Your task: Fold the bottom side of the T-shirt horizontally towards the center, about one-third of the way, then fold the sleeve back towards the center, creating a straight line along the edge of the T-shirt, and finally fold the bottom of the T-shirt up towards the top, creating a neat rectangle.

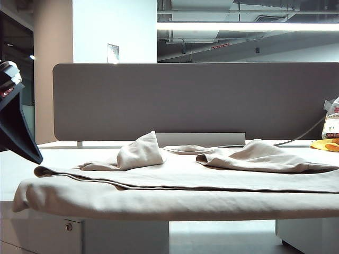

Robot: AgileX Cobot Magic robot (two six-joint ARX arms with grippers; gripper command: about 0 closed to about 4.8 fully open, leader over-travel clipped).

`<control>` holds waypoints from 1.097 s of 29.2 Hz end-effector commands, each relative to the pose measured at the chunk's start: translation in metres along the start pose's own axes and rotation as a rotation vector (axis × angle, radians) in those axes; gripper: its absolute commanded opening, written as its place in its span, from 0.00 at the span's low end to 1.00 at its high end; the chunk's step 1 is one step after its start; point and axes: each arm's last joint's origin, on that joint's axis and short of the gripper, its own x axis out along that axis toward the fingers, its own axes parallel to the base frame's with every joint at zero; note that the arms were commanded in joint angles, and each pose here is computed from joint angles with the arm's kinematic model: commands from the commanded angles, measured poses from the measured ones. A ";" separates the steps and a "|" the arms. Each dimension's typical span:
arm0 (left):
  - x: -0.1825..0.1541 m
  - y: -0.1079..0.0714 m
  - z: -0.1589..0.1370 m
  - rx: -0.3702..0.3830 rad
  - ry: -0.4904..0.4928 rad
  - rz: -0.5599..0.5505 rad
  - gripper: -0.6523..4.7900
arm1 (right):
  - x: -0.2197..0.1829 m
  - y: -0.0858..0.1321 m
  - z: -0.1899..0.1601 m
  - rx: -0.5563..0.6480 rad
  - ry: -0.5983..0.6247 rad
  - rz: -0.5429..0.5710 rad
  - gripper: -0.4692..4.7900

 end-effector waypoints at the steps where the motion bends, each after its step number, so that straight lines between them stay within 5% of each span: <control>1: 0.000 0.000 0.002 0.008 -0.018 0.005 0.81 | -0.001 0.001 0.003 0.026 -0.023 0.006 0.62; 12: 0.005 0.002 0.002 0.000 -0.005 0.037 0.81 | 0.006 -0.003 0.006 0.057 -0.023 -0.047 0.62; 16: 0.013 0.004 0.002 -0.012 0.017 0.037 0.81 | 0.015 -0.007 0.007 0.074 0.009 -0.049 0.72; 26: 0.030 0.005 0.005 -0.076 0.045 -0.019 0.80 | 0.026 -0.012 0.010 0.084 0.025 -0.053 0.70; 28: 0.033 0.006 0.006 -0.082 0.047 -0.022 0.80 | 0.029 -0.013 0.010 0.090 0.037 -0.055 0.61; 32: 0.035 0.005 0.007 -0.078 0.040 -0.041 0.59 | 0.035 -0.015 0.011 0.111 0.047 -0.030 0.54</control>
